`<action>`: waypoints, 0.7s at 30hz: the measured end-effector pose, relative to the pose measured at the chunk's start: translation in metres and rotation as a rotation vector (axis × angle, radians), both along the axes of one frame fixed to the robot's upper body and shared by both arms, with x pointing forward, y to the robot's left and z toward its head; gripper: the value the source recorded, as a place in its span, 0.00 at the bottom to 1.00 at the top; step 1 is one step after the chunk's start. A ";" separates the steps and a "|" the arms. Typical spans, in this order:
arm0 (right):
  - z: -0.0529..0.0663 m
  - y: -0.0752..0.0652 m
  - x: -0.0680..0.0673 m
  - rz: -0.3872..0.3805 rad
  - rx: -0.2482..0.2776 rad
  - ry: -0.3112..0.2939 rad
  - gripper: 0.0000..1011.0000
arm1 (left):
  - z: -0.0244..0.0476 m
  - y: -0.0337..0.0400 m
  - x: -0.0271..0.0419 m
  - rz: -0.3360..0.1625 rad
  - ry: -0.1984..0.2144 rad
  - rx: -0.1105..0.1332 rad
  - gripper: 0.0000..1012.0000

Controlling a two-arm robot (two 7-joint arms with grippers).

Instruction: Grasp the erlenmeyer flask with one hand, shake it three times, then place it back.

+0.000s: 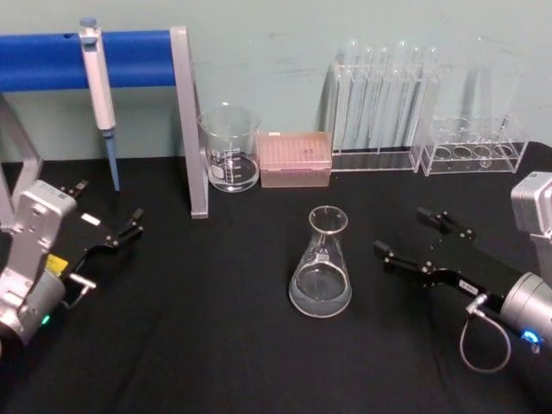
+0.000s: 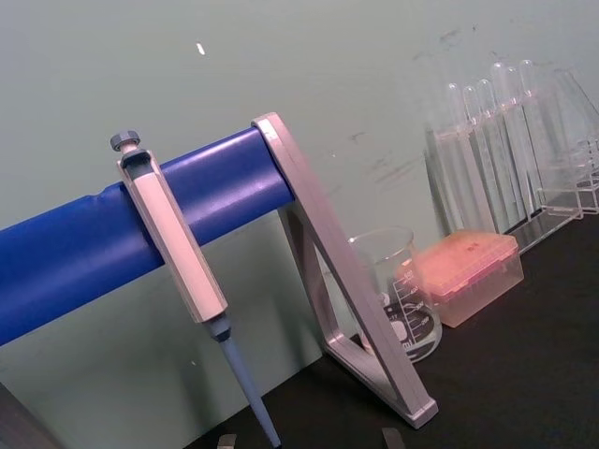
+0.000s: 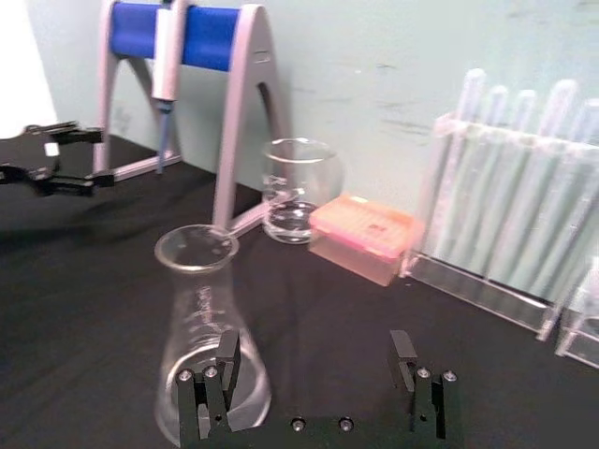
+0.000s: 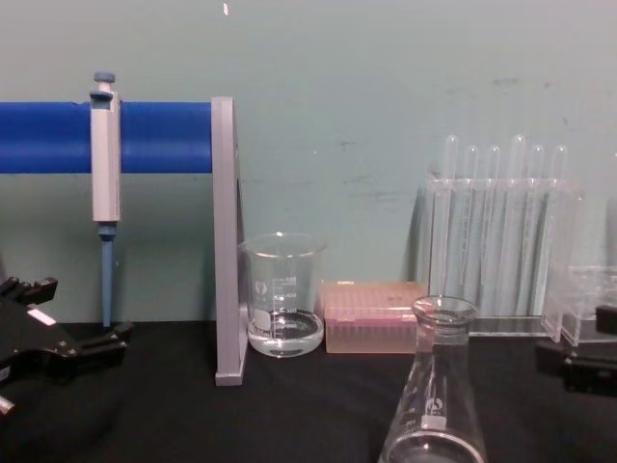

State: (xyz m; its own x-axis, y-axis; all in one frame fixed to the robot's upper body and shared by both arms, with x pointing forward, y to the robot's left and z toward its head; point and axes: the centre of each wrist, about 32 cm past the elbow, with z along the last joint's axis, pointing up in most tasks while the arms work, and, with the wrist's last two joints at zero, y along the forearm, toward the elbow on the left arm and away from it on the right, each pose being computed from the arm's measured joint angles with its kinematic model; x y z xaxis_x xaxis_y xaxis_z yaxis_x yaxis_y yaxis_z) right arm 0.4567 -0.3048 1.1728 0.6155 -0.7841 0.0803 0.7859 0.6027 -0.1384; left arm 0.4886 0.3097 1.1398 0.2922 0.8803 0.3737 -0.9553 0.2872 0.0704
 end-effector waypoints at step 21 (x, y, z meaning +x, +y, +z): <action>-0.006 0.030 0.028 -0.187 0.032 -0.052 0.99 | 0.0000 0.0000 0.0000 0.000 0.000 0.000 0.99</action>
